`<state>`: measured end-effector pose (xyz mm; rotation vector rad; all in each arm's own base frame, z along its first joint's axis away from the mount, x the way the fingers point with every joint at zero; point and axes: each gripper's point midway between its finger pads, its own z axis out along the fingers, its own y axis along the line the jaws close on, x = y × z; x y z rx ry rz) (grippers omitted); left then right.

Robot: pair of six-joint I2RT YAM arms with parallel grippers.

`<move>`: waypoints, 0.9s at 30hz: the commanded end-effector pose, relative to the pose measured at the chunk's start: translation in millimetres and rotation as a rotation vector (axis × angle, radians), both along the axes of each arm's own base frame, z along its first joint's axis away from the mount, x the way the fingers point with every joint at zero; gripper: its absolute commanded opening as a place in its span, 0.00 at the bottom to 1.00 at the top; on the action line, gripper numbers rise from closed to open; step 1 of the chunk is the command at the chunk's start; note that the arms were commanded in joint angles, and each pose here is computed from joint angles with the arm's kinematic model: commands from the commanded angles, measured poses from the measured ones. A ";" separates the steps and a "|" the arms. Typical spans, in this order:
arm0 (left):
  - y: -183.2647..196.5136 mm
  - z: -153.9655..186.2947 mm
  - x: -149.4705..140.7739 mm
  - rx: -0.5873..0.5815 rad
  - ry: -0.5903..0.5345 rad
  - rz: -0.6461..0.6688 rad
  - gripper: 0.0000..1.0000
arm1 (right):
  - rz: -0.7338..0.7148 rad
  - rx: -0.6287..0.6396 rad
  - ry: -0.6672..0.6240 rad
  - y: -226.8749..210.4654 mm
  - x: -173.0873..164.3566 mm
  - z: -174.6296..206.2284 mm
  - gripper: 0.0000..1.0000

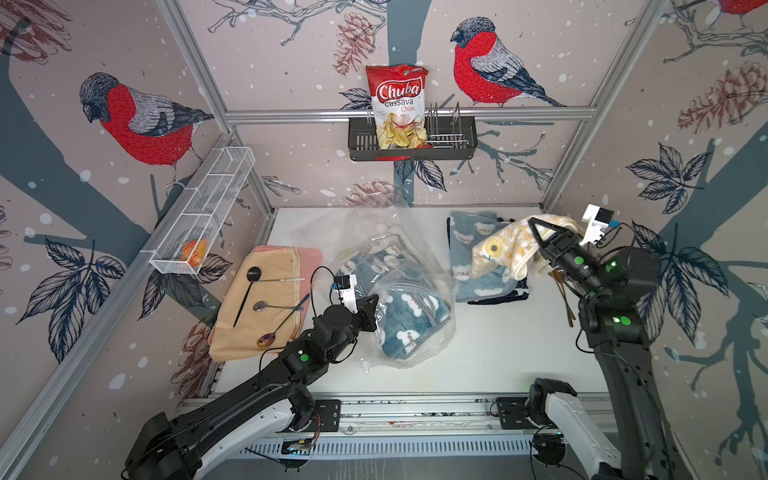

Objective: Take the blanket out of the vacuum bag
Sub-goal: Place the blanket at the center of the board.

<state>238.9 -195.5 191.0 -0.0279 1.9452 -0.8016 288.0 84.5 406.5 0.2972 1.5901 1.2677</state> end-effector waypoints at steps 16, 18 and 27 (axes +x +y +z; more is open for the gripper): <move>-13.3 -3.6 11.4 0.026 -0.012 -0.028 0.00 | -0.034 0.021 0.009 -11.6 112.6 29.4 0.00; -14.7 -4.7 11.2 0.017 -0.008 -0.032 0.00 | -0.097 0.053 0.168 -18.7 119.1 -35.6 0.00; -12.1 -10.3 6.6 0.007 0.003 -0.039 0.00 | -0.319 0.166 0.582 -37.8 56.4 -268.5 0.00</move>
